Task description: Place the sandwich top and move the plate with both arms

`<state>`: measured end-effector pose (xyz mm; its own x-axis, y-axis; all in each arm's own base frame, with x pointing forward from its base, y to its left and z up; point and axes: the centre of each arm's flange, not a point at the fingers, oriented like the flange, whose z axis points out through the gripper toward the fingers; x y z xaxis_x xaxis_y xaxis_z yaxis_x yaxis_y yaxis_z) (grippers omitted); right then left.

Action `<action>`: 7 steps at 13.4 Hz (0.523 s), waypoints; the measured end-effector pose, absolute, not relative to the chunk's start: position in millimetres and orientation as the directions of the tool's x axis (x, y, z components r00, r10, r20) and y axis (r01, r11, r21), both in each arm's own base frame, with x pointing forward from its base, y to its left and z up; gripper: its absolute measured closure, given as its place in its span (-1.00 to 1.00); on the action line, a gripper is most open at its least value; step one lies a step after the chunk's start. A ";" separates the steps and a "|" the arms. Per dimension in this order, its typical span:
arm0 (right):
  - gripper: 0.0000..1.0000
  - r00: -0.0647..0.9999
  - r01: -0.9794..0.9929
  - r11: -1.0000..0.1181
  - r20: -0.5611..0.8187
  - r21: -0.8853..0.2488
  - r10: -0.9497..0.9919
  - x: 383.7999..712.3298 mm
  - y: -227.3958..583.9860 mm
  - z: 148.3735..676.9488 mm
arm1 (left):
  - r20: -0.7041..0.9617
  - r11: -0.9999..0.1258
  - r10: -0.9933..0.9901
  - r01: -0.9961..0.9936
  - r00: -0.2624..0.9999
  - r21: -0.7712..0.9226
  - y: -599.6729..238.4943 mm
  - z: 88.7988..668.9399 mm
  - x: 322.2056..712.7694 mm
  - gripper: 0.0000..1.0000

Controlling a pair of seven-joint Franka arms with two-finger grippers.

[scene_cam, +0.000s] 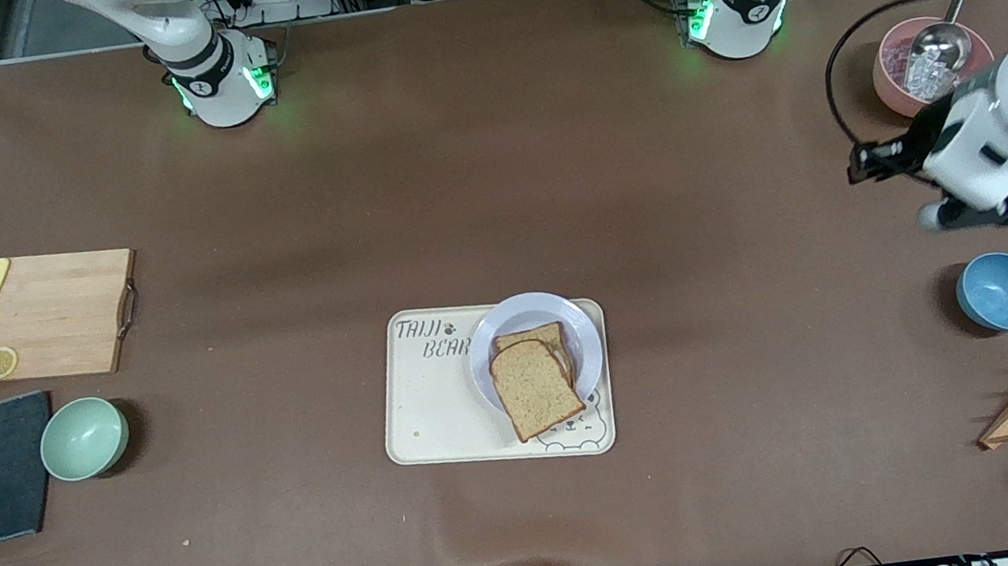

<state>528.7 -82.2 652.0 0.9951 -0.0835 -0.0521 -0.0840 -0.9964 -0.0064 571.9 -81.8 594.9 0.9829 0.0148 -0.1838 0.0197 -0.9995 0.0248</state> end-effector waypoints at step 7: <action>-1.00 0.995 -0.084 -0.996 -0.052 -0.007 -0.083 528.7 -82.2 652.0 | -0.129 -0.998 0.069 0.068 0.989 -0.012 -56.2 641.6 543.5 -0.98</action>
<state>528.7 -82.2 652.0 0.9952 -0.0835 -0.0517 -0.0839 -0.9965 -0.0066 543.5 -56.2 641.6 0.9892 0.0691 -0.1291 0.0682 -0.9976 -0.0118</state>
